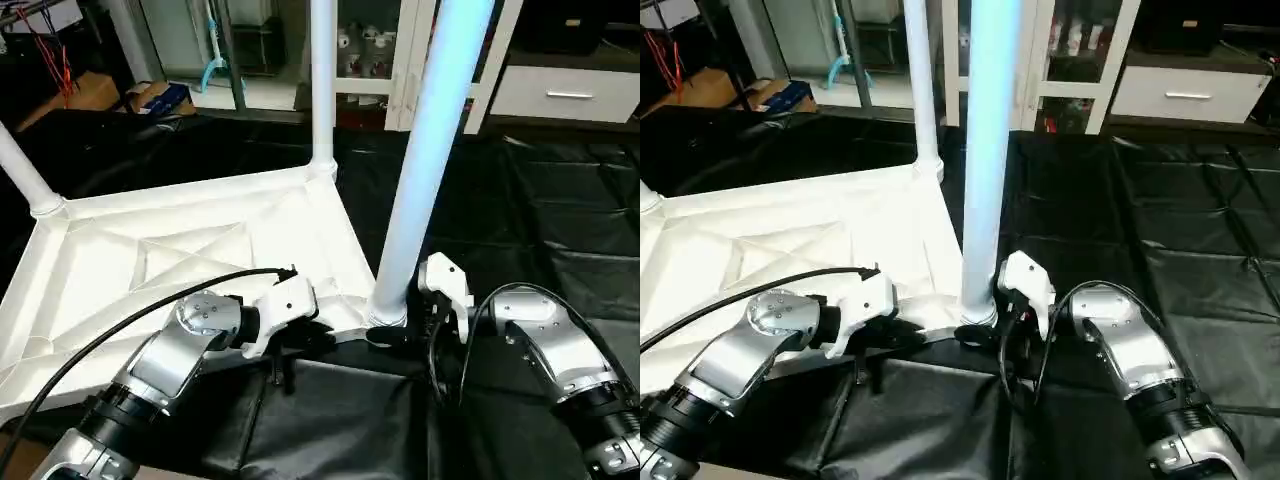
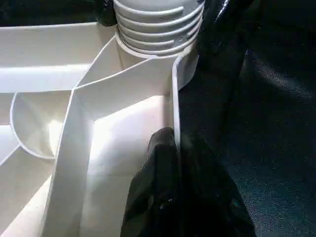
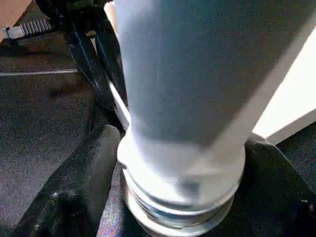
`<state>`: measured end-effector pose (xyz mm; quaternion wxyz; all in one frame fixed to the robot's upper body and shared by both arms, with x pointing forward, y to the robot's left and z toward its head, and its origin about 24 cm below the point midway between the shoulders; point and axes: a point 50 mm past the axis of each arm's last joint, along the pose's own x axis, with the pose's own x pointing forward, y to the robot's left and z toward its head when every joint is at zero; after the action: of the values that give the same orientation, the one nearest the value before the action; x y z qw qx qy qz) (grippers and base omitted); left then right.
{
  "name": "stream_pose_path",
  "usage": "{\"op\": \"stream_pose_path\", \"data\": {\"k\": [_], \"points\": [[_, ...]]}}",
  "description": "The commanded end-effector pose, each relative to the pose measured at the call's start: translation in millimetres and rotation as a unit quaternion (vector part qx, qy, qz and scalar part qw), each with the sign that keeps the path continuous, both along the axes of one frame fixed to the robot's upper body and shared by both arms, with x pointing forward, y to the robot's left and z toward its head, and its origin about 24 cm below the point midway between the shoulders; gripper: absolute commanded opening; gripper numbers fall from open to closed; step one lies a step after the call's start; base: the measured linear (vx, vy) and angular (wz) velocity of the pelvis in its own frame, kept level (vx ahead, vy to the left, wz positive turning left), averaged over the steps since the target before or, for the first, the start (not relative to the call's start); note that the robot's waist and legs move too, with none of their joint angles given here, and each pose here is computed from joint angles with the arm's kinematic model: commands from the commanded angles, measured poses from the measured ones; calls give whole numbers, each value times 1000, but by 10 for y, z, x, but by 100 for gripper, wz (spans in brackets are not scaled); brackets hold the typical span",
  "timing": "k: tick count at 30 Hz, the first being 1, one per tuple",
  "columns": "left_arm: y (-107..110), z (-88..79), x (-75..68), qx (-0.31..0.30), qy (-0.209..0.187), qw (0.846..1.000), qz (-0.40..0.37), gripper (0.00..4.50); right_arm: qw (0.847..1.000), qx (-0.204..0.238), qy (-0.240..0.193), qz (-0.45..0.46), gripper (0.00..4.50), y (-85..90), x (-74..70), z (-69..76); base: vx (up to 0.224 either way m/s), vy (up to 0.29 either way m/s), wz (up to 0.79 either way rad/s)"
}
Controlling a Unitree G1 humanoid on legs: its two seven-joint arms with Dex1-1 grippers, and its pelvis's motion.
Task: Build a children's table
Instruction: Rotate leg to tighten
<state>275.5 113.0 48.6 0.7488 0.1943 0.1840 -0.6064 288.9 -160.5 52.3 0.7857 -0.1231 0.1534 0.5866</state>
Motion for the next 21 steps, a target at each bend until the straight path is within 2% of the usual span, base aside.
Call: {"op": "stream_pose_path", "data": {"k": [1,6,8,11,13,16,21], "points": [[-22,40,-7,0,-12,1000,-14,0,1000,5,-9,1,356,14,40,45,0,0,0],[-27,34,-16,-1,-9,1000,-16,0,1000,14,-12,1,356,1,29,42,0,0,0],[-29,32,-15,-1,-9,1000,-16,0,1000,19,-13,-2,328,5,26,41,0,0,0],[-32,27,-14,0,-10,1000,-15,0,999,28,-15,-8,318,12,27,40,0,0,0],[-33,26,-13,0,-10,1000,-14,0,999,31,-16,-11,289,14,28,39,0,0,0],[-37,22,-14,-1,-10,1000,-11,0,998,56,-9,-27,278,47,9,14,0,0,0],[-37,15,-21,-1,-8,1000,-10,0,998,59,-5,-25,273,80,-52,-41,0,0,0]]}}
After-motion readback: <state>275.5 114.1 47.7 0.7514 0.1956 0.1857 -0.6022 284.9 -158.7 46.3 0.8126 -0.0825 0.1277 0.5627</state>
